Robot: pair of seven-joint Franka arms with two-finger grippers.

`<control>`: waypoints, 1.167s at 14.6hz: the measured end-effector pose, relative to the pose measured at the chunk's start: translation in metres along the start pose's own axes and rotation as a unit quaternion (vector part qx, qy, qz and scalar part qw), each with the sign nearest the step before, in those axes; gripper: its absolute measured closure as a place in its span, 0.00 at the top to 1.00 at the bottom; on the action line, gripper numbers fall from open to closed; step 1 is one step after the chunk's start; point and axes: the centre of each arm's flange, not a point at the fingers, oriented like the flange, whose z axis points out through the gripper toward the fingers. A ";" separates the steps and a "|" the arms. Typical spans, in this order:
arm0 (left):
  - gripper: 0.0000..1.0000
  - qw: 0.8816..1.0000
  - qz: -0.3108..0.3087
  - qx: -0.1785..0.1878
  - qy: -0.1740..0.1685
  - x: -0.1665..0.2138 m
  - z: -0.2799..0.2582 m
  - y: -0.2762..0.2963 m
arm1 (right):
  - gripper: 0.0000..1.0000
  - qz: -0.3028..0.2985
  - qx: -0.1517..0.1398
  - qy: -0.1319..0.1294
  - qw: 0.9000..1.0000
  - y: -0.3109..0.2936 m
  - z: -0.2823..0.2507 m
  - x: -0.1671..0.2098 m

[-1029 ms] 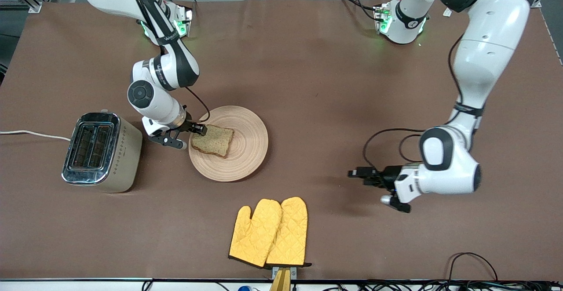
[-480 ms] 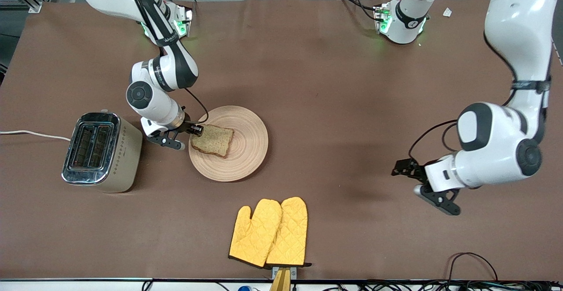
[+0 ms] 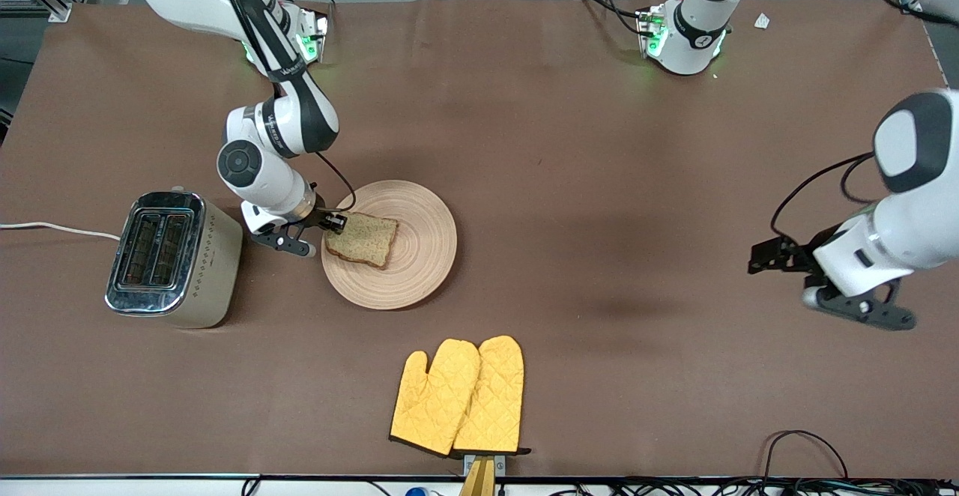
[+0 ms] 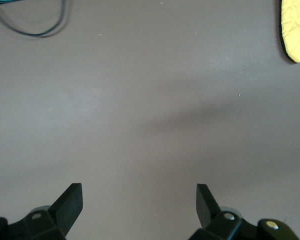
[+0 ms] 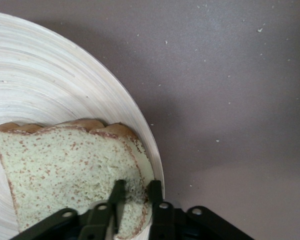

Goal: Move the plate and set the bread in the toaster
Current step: 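Release the plate with the left gripper while the right gripper grasps bread, then lift the bread slice with the right gripper over the toaster slot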

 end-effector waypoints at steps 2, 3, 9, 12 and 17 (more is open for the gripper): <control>1.00 1.000 -0.015 0.011 0.000 -0.021 -0.042 0.002 | 0.04 0.000 0.000 0.000 1.000 0.000 0.000 0.000; 1.00 1.000 -0.020 0.015 0.004 -0.033 -0.066 0.003 | 0.03 0.000 0.000 0.000 1.000 0.000 0.000 0.000; 1.00 0.999 -0.040 0.036 0.007 -0.099 -0.154 0.012 | 0.03 -0.006 -0.013 -0.026 1.000 -0.005 -0.011 0.004; 1.00 0.998 -0.045 0.034 -0.004 -0.099 -0.144 0.005 | 0.03 -0.036 -0.059 -0.052 0.996 -0.014 -0.073 0.031; 1.00 0.999 -0.038 0.036 -0.001 -0.100 -0.147 0.016 | 0.03 -0.089 -0.221 -0.024 0.971 -0.008 -0.194 0.053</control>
